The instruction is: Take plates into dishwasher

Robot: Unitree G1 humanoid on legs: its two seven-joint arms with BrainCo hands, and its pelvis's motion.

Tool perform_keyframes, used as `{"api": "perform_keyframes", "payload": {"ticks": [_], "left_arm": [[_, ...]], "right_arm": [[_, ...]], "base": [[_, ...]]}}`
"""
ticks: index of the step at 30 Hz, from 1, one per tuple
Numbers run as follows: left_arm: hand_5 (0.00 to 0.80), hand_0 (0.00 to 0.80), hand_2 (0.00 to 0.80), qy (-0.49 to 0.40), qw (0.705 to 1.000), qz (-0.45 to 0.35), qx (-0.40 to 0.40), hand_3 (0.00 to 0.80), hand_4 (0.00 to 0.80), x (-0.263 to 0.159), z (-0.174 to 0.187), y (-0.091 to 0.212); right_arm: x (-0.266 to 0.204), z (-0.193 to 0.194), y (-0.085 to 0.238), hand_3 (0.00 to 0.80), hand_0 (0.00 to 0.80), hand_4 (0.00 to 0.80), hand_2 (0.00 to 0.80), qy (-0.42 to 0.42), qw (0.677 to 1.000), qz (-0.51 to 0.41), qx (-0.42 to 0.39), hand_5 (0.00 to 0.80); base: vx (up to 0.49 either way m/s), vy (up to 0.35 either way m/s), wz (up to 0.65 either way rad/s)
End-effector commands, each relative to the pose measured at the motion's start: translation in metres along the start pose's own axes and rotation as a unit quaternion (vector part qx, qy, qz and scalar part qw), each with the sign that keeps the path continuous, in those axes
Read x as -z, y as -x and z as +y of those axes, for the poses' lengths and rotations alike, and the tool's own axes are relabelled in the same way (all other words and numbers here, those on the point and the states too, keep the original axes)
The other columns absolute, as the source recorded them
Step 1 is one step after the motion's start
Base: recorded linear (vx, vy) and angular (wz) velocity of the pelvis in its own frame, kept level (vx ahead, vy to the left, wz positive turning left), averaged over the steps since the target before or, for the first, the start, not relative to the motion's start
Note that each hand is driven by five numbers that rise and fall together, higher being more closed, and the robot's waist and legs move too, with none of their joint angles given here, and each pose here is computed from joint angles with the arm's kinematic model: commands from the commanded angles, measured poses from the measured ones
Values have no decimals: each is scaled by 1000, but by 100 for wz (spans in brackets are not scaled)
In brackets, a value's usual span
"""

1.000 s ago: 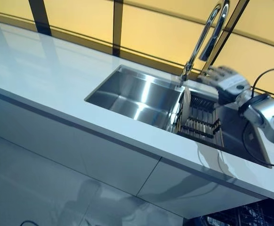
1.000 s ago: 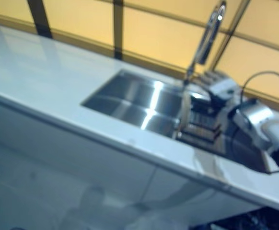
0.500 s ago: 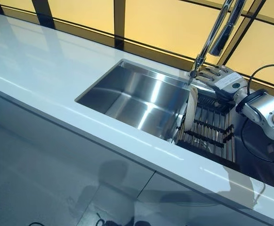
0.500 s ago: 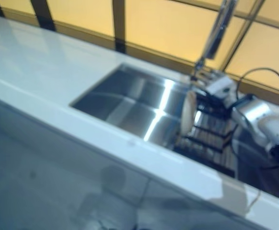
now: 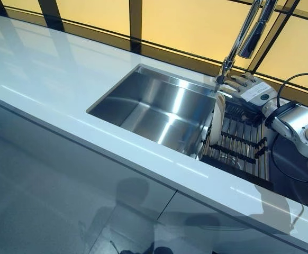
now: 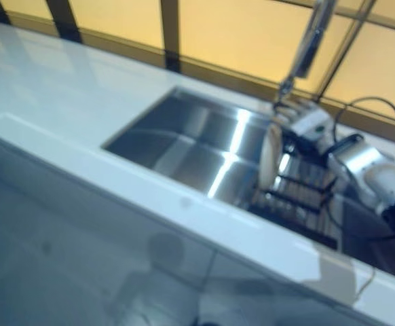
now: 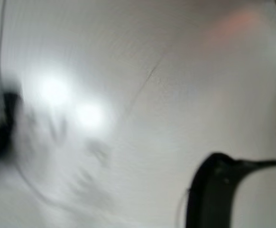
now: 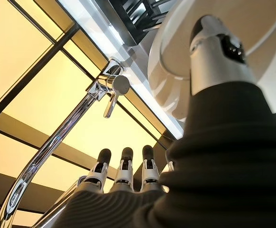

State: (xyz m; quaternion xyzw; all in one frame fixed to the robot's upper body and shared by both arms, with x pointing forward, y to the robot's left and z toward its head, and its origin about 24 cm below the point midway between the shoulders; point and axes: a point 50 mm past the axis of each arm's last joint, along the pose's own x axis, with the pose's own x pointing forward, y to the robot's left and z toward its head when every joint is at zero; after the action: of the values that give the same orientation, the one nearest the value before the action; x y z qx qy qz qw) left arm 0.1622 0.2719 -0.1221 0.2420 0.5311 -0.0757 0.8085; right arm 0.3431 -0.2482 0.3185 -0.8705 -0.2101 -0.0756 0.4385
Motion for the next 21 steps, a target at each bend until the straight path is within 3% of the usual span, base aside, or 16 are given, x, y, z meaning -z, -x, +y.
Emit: {"api": "perform_keyframes", "payload": {"ticks": [1,21], "left_arm": [[0,0,0,-21,1000,7,6,0,0,2,-1,0],[0,0,0,1,1000,-9,7,0,0,-3,-5,-1]], "right_arm": [[17,-24,-4,0,0,0,0,36,998,23,36,0],[14,-32,-10,0,0,0,0,31,997,28,61,0]], "base": [[0,0,0],[0,0,0]]}}
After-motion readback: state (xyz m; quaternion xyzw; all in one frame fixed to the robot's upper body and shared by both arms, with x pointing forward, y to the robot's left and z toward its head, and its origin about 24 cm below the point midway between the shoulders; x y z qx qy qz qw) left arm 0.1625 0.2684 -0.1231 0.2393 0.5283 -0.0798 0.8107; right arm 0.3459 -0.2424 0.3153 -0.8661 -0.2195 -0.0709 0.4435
